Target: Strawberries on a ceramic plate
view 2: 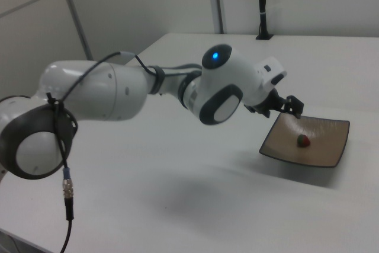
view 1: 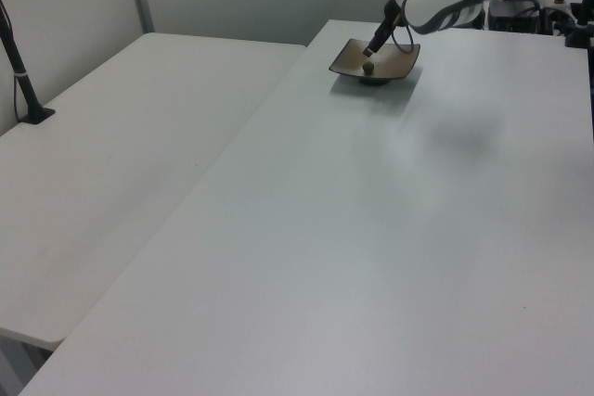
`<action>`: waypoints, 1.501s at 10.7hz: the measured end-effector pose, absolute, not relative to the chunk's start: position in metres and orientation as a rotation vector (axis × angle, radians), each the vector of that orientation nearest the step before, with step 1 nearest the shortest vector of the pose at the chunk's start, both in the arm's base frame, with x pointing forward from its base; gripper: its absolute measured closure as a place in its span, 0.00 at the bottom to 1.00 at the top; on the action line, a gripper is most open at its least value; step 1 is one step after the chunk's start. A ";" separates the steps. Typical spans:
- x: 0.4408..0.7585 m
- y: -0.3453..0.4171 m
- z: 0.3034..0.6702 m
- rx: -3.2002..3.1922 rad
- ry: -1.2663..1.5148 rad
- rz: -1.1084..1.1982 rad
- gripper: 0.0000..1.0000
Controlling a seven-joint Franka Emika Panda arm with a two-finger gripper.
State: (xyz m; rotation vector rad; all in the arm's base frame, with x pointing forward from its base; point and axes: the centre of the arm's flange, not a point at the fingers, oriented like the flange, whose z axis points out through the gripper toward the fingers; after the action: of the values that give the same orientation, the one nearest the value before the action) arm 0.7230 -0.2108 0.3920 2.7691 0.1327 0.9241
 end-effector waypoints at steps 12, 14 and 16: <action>0.590 -0.124 0.616 3.303 -0.036 0.356 0.00; 0.574 -0.101 0.634 3.330 0.013 0.297 0.00; 0.560 -0.079 0.645 3.334 0.097 0.217 0.00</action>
State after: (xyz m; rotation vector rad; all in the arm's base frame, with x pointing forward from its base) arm 0.5599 -0.0793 0.6451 3.3343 0.0971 0.2171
